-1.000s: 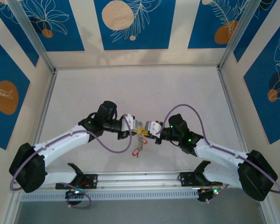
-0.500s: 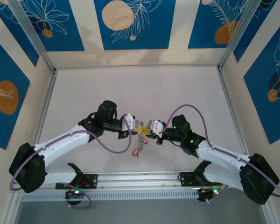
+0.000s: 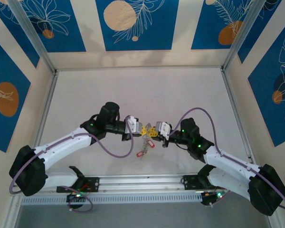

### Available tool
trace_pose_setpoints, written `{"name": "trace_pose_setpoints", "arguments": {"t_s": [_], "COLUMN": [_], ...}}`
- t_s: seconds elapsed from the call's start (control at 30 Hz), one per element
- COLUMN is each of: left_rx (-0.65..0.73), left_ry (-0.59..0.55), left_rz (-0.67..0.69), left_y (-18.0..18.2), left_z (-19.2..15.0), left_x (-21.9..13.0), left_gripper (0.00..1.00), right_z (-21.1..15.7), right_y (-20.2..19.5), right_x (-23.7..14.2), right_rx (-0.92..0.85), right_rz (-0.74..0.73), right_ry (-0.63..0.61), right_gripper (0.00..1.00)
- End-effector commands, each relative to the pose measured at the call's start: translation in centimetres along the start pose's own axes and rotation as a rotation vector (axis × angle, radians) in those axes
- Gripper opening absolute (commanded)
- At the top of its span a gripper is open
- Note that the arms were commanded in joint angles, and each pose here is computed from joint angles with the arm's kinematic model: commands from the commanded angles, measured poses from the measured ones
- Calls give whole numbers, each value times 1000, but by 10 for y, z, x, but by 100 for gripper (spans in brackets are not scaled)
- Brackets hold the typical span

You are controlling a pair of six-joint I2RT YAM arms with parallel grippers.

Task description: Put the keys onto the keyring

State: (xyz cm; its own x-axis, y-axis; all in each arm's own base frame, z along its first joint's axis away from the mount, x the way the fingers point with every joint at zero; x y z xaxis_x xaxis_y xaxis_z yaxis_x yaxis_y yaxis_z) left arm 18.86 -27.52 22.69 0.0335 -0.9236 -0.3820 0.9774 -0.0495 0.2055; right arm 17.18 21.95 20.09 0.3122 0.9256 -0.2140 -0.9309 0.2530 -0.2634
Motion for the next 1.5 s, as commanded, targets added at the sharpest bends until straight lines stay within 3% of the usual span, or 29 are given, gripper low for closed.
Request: {"name": "trace_pose_setpoints", "arguments": {"t_s": [0.0, 0.83, 0.87, 0.97, 1.1, 1.3, 1.47], "left_rx": [-57, -79, -57, 12, 43, -15, -87], "left_ry": [126, 156, 172, 170, 120, 50, 71], "left_rz": [46, -14, -20, -21, 11, -35, -68], "left_y": [7, 5, 4, 1, 1, 6, 9], "left_z": [-26, -27, -24, -12, 0, 16, 12], "left_x": [-2, 1, -3, -18, -26, -20, -10], "left_gripper": [0, 0, 3, 29, 43, 50, 51], "right_z": [26, 31, 29, 25, 21, 14, 12], "right_y": [1, 3, 3, 3, 3, 2, -1], "right_x": [-9, -15, -15, -14, -12, -5, -2], "right_rx": [-56, -53, -50, -38, -32, -20, -12], "right_rz": [21, 42, 41, 43, 52, 63, 45], "right_ry": [-125, -124, -114, -84, -66, -9, 15], "right_gripper": [0, 0, 0, 0, 0, 0, 0]}}
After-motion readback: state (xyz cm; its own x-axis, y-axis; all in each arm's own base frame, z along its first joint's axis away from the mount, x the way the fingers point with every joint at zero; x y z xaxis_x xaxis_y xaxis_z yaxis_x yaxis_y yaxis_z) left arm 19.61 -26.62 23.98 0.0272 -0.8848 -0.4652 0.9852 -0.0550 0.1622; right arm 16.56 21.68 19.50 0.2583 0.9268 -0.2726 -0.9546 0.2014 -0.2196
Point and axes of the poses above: each hand's point on the last joint's axis, 136 mm out from that joint toward the fingers, its own x axis out along the fingers, its own y axis along the line the jaws close on, z = x × y, the point moved 5 cm from there along -x, back along the fingers, and after that the axes turned 3 degrees about -x, right-handed, at the moved point
